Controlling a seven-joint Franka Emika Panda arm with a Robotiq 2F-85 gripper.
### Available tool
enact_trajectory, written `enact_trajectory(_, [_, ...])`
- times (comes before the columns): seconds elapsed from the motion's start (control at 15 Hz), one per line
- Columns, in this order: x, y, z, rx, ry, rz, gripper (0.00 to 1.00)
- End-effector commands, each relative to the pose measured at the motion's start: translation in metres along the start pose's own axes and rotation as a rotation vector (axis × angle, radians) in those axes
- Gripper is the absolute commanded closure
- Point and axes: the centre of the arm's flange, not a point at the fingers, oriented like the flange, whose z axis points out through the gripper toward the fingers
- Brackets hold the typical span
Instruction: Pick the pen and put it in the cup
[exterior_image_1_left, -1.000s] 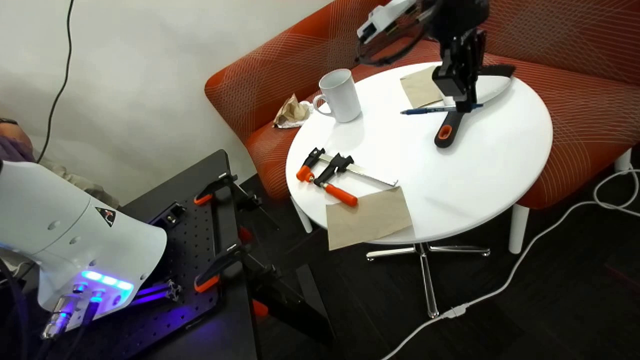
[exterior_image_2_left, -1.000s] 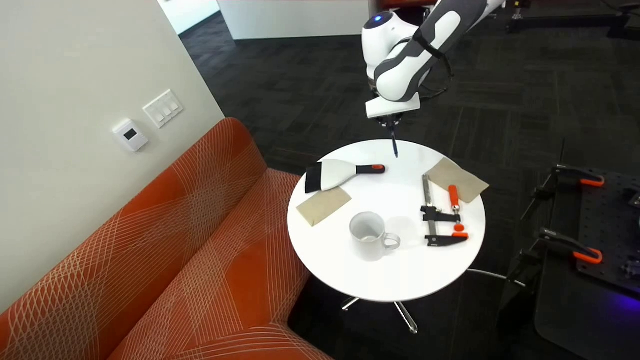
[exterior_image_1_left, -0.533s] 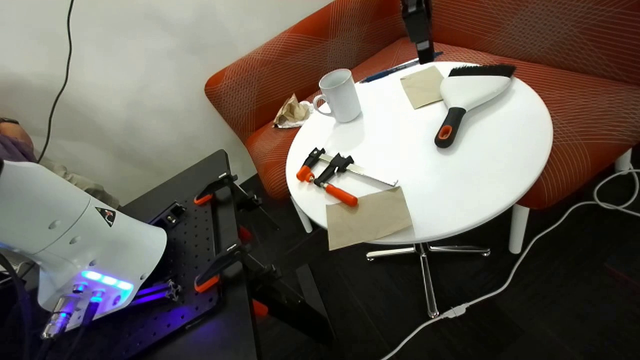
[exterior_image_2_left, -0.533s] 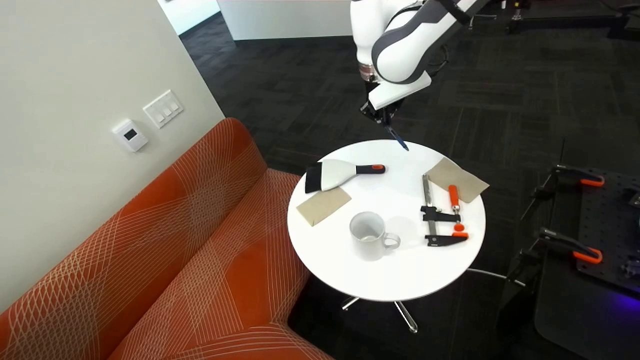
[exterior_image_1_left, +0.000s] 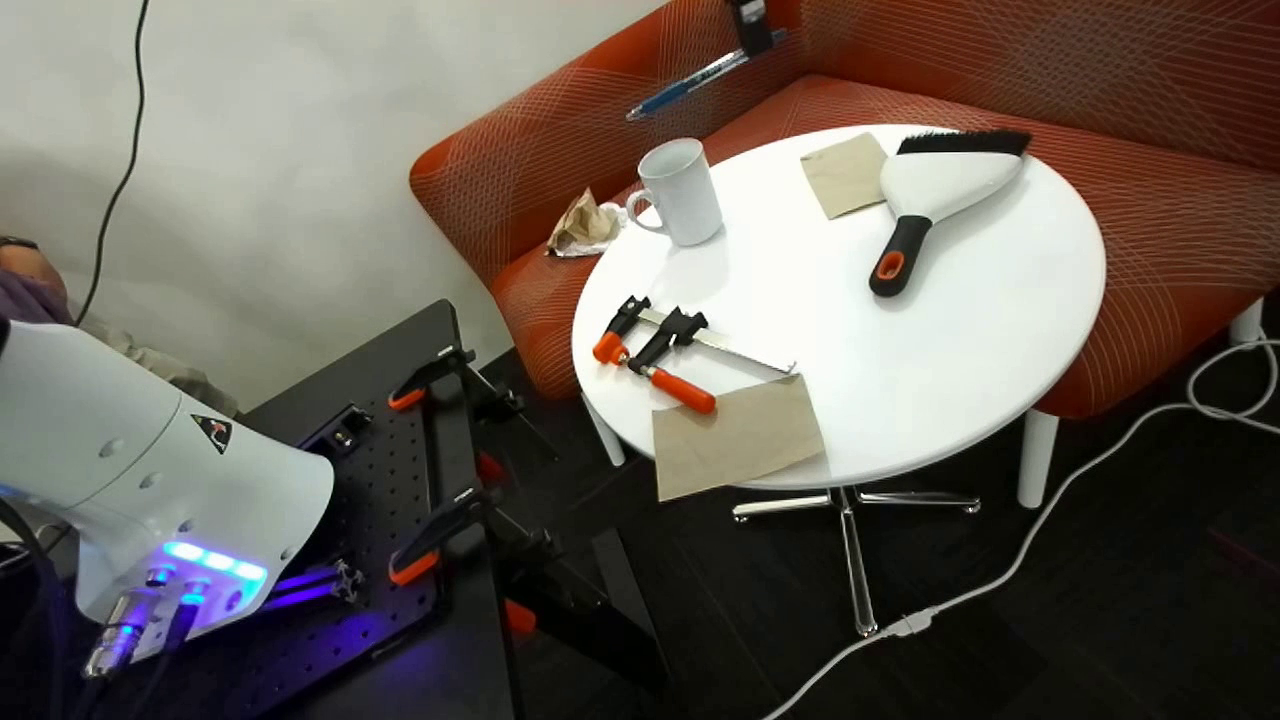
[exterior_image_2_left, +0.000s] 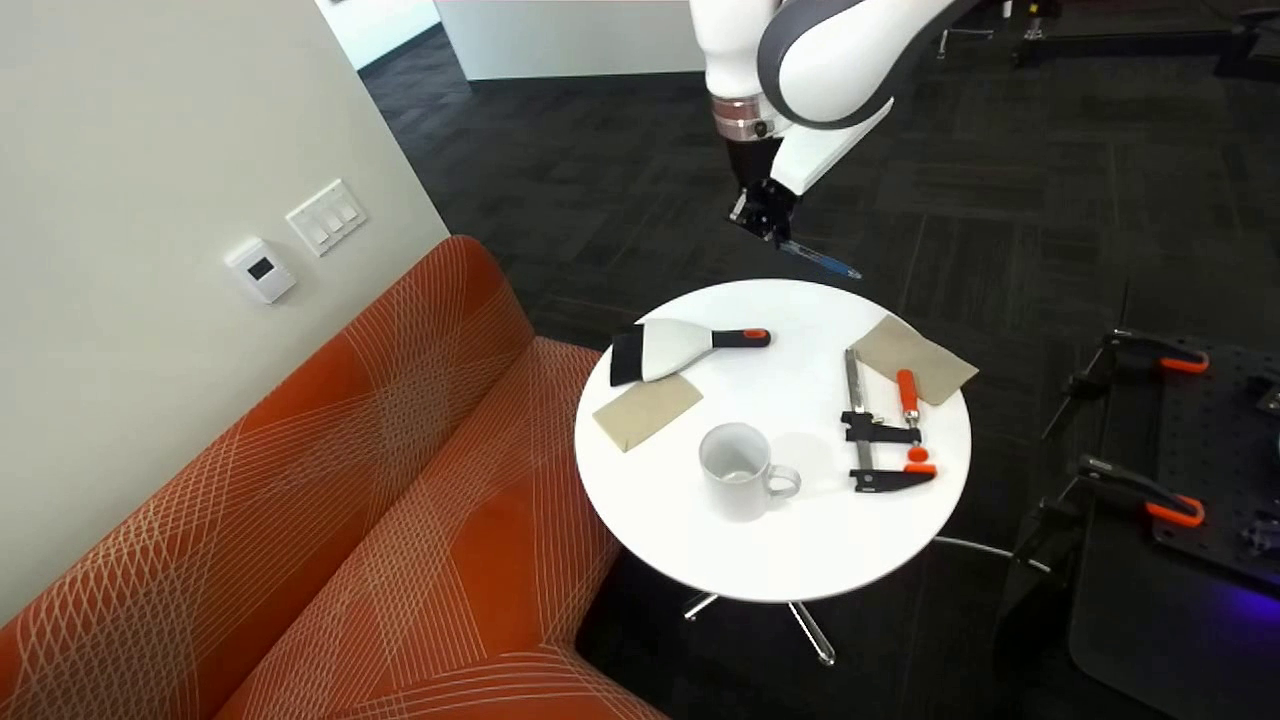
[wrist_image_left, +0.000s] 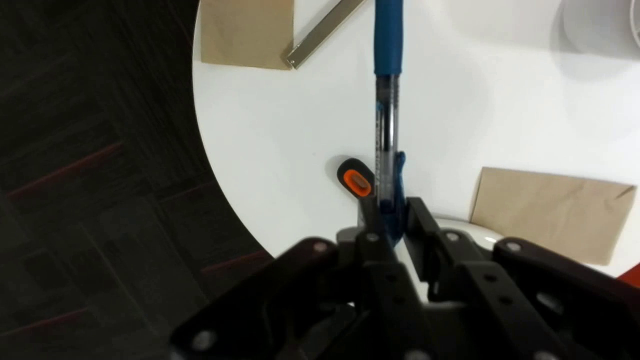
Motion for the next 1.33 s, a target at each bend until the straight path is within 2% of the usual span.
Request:
enact_trajectory(0.0, [-0.027, 0.007, -0.025, 0.006, -0.023, -0.203, 0.96])
enact_trajectory(0.33, [-0.041, 0.016, -0.038, 0.038, -0.052, -0.493, 0.96])
enact_trajectory(0.4, [-0.028, 0.002, -0.028, 0.018, -0.027, -0.406, 0.83])
enact_trajectory(0.53, [-0.031, 0.007, -0.03, 0.028, -0.032, -0.462, 0.83])
enact_trajectory(0.93, [-0.032, 0.008, -0.03, 0.029, -0.035, -0.478, 0.83])
enact_trajectory(1.0, [-0.033, 0.008, -0.029, 0.029, -0.036, -0.478, 0.96])
enact_trajectory(1.27, [-0.025, 0.008, -0.02, 0.05, -0.008, -0.573, 0.96])
